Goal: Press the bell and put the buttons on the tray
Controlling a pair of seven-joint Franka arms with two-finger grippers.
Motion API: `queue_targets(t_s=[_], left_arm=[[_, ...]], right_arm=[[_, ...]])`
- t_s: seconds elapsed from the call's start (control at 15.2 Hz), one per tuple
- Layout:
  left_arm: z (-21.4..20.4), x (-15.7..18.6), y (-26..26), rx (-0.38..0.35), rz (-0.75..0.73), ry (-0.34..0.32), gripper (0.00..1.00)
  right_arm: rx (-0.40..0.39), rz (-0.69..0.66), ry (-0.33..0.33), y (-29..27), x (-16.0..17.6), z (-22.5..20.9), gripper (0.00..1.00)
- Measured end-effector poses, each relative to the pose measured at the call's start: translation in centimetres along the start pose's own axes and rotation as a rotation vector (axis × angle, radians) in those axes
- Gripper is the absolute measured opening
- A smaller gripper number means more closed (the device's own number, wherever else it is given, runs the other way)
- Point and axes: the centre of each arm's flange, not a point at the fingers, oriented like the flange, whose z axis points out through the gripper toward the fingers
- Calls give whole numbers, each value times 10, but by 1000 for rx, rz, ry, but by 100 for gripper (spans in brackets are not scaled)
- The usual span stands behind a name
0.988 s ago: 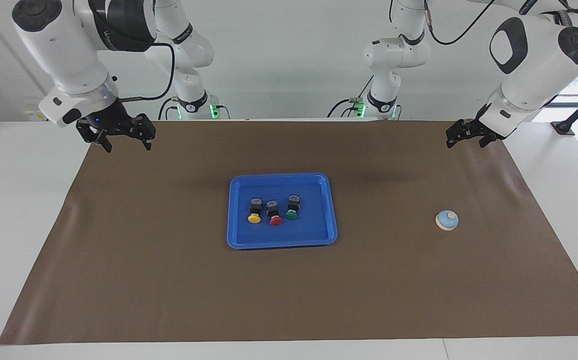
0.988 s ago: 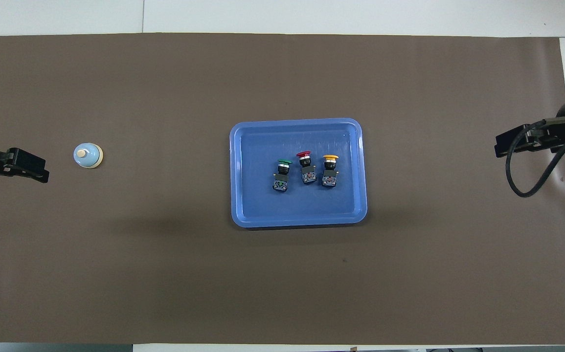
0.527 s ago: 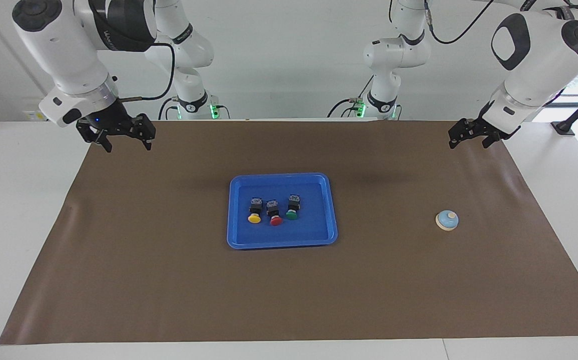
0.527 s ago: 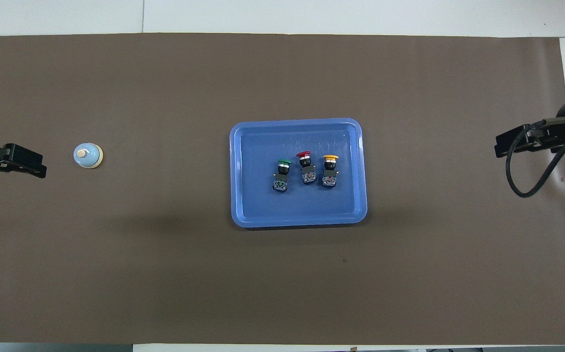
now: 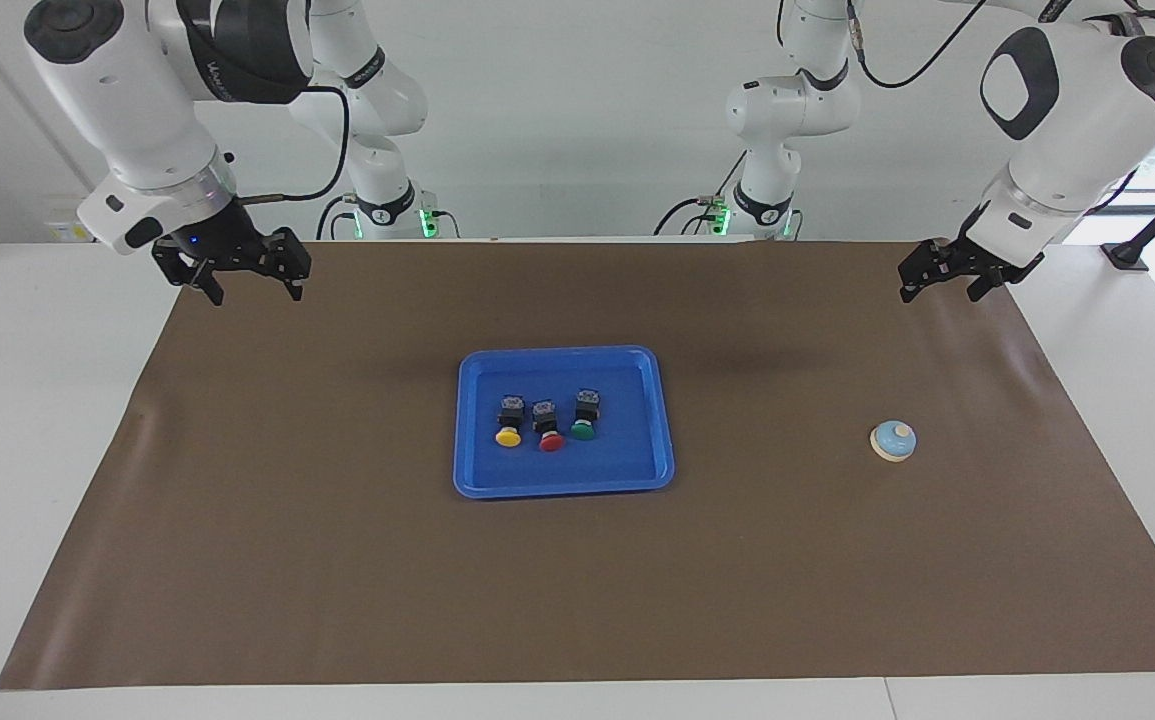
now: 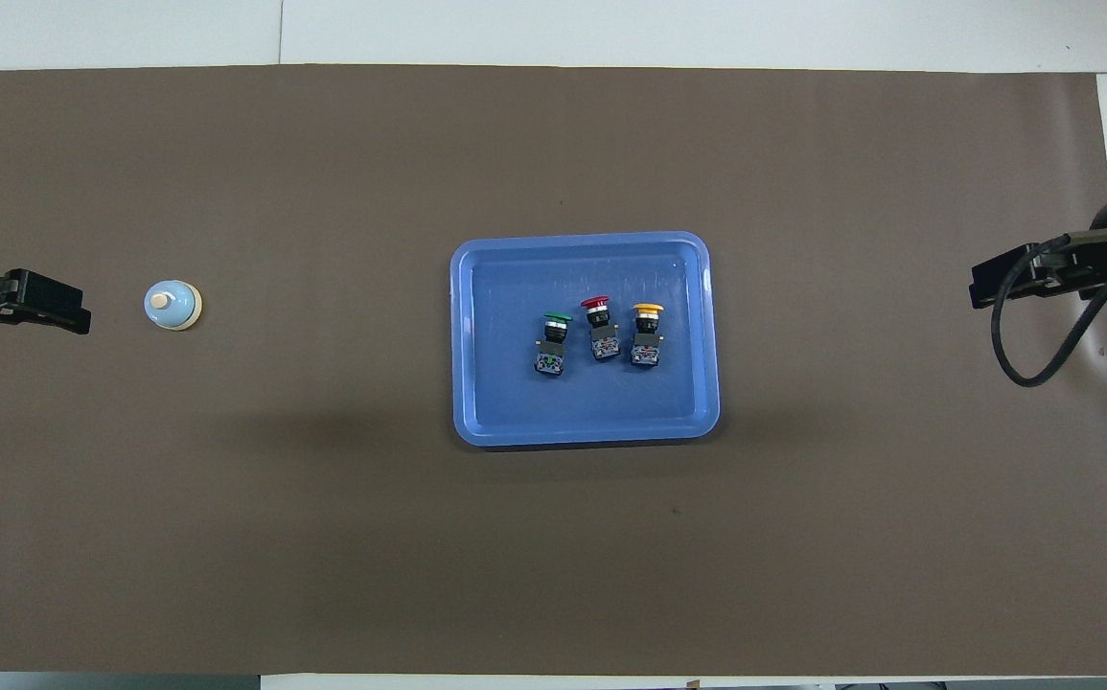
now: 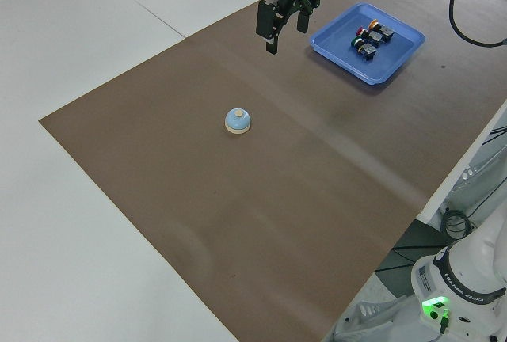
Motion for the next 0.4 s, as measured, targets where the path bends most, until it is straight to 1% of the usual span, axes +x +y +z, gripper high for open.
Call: queue_targets(t_s=[0.4], left_arm=[[-2,2,0,1,0,21,100]], right_arm=[[0,0,0,0,0,0,100]])
